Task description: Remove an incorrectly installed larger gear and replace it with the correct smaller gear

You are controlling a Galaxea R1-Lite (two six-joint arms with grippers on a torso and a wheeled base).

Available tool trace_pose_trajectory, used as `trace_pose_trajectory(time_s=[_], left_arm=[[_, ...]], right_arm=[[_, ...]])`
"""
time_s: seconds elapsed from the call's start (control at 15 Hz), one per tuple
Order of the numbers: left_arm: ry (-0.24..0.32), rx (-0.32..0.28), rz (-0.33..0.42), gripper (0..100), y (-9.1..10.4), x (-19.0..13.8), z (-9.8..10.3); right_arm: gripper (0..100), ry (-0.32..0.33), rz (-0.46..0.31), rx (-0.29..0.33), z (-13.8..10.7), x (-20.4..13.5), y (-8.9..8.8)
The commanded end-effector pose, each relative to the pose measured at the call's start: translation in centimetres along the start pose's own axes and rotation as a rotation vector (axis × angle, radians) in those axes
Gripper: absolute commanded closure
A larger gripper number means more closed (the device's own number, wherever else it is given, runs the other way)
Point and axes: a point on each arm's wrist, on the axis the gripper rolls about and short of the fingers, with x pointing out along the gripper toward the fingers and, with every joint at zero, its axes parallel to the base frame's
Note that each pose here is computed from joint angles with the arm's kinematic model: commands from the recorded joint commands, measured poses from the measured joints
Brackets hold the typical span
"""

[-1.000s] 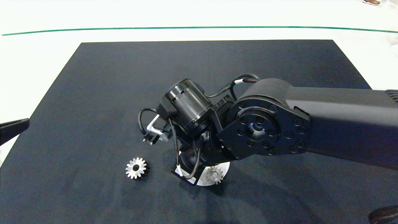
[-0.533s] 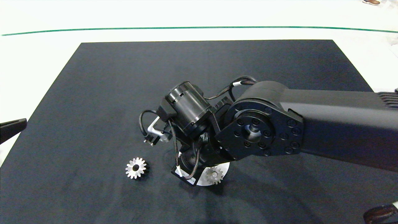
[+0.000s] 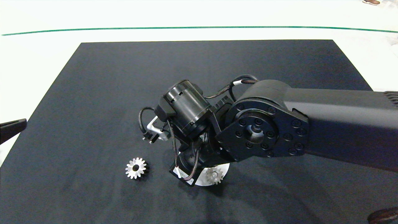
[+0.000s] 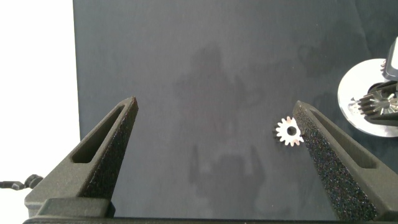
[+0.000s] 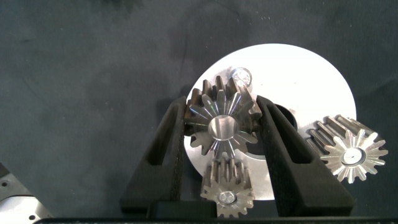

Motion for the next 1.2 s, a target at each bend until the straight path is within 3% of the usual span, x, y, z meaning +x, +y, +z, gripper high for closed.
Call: trace_pose_trajectory(time_s=[0.07,0.87,1.2], left_arm=[[0.003,0.002,0.003,0,0.0,0.0,0.0],[0.005,0.010,0.001,0,0.0,0.0,-0.1],[0.004,0.010,0.001,0,0.0,0.0,-0.1]], right_arm=[[75,0.000,0.000,-0.003,0.0,-0.2,0.0],[75,0.019,-0.014,0.018,-0.3,0.6,-1.0],[75,-0.012,-0.014,0.020,0.0,0.1,-0.8]])
